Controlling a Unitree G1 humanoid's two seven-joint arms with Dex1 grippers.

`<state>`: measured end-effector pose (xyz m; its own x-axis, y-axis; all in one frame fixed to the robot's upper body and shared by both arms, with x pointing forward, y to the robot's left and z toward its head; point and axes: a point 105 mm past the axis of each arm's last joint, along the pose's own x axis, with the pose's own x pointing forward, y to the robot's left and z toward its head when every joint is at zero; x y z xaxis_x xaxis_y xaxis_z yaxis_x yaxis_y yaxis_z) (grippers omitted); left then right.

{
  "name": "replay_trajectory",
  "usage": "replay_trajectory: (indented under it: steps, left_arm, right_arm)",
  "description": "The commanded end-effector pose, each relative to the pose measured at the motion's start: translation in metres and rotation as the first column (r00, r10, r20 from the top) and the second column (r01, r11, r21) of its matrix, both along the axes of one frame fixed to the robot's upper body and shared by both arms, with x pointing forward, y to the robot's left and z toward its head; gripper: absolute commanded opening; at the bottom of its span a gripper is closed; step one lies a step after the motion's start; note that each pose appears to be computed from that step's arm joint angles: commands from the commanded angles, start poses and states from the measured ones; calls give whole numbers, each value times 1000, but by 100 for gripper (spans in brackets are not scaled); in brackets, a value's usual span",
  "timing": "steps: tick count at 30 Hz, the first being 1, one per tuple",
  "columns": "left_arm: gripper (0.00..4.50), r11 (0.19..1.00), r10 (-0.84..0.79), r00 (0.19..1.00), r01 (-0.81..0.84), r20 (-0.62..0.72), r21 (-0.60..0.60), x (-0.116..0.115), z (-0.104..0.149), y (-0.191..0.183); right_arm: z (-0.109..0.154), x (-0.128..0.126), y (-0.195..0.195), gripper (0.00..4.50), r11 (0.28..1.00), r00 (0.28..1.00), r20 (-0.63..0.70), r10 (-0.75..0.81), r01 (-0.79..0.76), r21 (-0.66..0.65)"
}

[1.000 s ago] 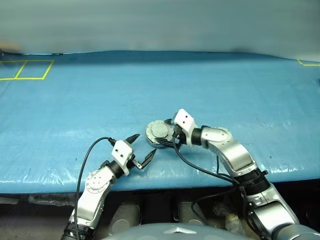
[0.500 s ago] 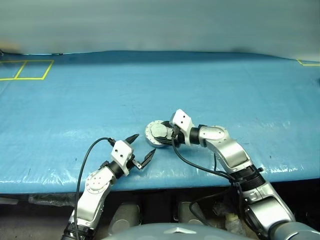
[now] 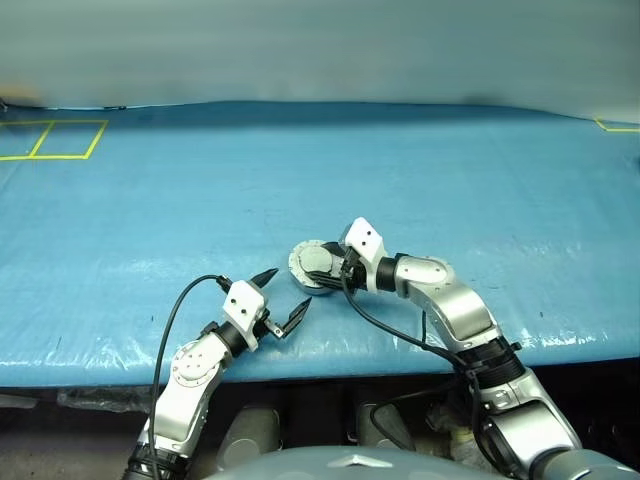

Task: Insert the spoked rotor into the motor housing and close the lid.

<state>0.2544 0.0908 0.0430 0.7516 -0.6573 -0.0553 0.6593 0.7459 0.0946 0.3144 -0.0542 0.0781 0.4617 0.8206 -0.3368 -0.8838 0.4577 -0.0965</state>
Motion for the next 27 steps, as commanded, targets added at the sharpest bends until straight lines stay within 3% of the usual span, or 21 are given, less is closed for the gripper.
replay_trajectory:
  steps: [1, 27]
  left_arm:
    - [450, 1000, -4, 1000, 4, 28, -3, 1, 6, -1]
    - [450, 1000, 1, 999, -1, 32, -3, 1, 7, 0]
  right_arm:
    - [7, -3, 5, 304, 999, 998, 44, 49, -48, -17]
    - [-9, 10, -6, 304, 991, 997, 72, 2, 8, -137]
